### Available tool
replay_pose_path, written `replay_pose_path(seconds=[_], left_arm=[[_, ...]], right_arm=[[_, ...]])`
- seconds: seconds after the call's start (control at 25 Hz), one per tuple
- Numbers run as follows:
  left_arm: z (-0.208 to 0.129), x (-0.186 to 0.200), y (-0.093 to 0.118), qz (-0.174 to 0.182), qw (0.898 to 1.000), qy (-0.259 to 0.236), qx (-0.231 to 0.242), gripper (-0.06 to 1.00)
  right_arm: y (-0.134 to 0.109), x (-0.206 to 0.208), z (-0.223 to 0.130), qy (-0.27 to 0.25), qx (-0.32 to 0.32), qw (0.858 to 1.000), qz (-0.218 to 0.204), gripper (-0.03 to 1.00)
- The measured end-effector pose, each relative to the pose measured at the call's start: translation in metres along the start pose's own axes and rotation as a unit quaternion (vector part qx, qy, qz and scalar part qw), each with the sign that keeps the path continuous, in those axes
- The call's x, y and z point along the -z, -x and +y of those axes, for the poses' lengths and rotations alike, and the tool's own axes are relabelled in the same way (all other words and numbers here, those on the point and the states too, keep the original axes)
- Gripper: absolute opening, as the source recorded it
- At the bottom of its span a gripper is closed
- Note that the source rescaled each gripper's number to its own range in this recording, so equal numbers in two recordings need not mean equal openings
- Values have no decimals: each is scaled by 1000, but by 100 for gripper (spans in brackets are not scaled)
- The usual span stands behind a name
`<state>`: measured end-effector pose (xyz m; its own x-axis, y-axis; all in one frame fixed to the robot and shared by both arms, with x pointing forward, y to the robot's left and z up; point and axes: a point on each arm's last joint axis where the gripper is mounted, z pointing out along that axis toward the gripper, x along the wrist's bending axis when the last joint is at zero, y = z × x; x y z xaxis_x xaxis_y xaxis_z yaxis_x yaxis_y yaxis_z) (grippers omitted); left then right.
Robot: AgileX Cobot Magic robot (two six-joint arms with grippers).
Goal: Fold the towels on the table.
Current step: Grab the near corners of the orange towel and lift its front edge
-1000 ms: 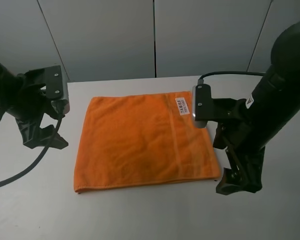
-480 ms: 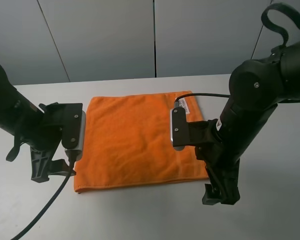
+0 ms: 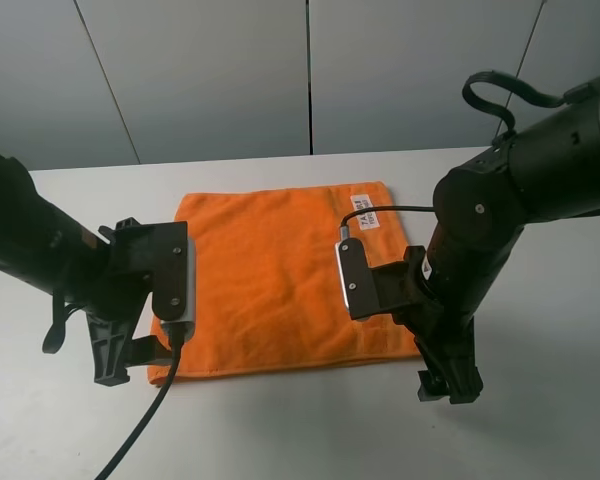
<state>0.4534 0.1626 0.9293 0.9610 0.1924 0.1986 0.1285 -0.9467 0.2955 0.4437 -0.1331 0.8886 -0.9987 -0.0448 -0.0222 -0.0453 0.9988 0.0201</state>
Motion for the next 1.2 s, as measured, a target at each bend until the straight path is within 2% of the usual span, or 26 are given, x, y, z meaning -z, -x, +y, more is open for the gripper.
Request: replay_pose_path(seconds=[0.16, 0.28, 0.52, 0.76, 1.2], left_arm=[[0, 0, 1, 4, 999, -10, 37, 100], [-1, 0, 3, -7, 999, -19, 43, 100], [1, -11, 14, -40, 998, -45, -4, 100], [-2, -33, 21, -74, 994, -76, -12, 99], [-5, -39, 23, -85, 993, -86, -12, 99]], right_arm=[[3, -1, 1, 6, 1, 1000, -16, 100], [5, 0, 3, 15, -1, 1000, -27, 100], [7, 0, 4, 21, 0, 999, -35, 100], [7, 0, 3, 17, 8, 999, -37, 100], [7, -17, 4, 6, 8, 1000, -17, 100]])
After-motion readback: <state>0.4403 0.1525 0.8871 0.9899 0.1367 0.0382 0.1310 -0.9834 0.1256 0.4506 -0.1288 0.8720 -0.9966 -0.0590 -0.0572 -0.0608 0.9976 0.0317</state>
